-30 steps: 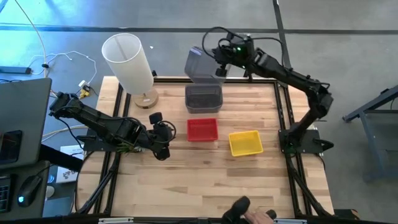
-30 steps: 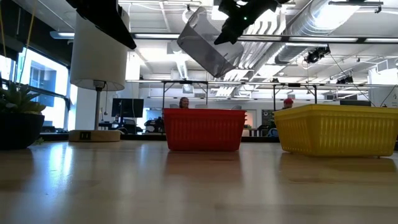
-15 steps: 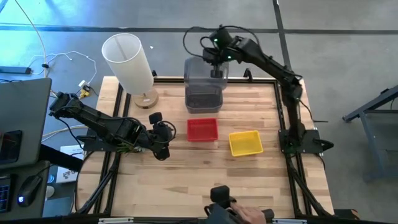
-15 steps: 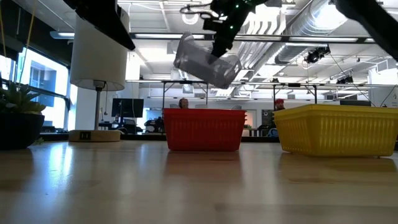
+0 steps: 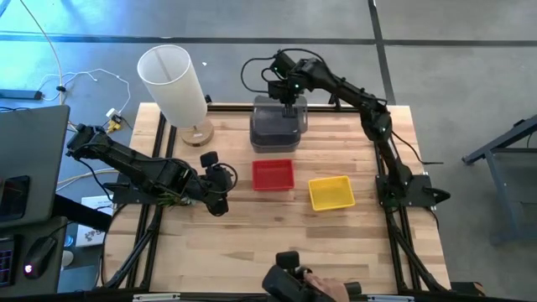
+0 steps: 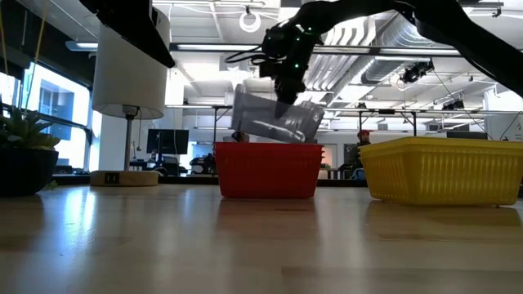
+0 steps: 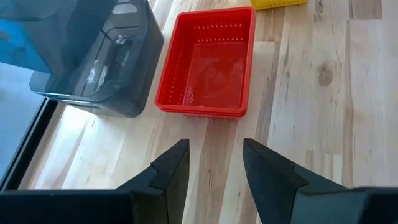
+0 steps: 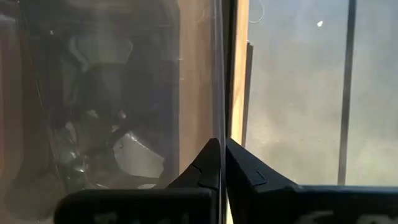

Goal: Stack baskets by color
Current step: Stack the bottom black basket on the black baskets

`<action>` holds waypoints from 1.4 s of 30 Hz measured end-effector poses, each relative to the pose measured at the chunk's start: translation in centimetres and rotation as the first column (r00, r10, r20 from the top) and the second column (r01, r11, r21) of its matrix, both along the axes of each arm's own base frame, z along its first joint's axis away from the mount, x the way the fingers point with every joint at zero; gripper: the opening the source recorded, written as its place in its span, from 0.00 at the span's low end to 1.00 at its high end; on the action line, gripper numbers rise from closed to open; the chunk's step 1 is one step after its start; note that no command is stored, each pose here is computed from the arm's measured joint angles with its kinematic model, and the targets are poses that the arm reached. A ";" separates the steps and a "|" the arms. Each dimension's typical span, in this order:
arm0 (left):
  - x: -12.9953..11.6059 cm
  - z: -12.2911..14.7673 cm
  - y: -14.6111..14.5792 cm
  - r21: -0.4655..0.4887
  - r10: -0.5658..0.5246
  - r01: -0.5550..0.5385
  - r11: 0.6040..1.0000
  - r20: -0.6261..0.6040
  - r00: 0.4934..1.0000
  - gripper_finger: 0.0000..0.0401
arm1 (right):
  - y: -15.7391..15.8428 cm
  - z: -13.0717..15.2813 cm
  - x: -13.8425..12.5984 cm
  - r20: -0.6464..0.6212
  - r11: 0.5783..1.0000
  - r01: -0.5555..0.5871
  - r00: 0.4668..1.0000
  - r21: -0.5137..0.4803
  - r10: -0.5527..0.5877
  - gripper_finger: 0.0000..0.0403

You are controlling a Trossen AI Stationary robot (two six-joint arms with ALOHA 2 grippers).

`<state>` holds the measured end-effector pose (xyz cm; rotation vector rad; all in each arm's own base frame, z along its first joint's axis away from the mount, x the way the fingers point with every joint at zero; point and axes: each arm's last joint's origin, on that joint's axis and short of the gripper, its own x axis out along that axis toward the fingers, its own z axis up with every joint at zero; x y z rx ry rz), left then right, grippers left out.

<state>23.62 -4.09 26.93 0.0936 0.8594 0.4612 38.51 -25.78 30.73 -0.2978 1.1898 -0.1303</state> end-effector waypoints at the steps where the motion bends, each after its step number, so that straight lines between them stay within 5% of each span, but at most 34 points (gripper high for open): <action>1: 0.0 0.0 0.0 0.000 0.000 0.000 1.000 0.000 1.000 0.34 | -0.1 -0.3 0.1 -0.004 1.000 0.002 1.000 0.004 -0.002 0.00; 23: 0.0 0.0 0.0 0.001 0.000 0.000 1.000 -0.005 1.000 0.34 | -0.8 -4.6 1.5 -0.086 0.998 0.005 0.996 0.068 0.001 0.01; 36: -0.1 -0.1 0.0 0.002 0.000 0.000 1.000 -0.011 1.000 0.34 | -1.0 -4.5 1.4 -0.110 0.998 0.053 0.993 0.019 -0.051 0.32; 42: -0.1 -0.1 0.0 0.002 -0.001 0.001 1.000 -0.011 1.000 0.34 | -1.2 -4.2 1.5 -0.081 0.995 0.099 0.992 0.017 -0.097 0.32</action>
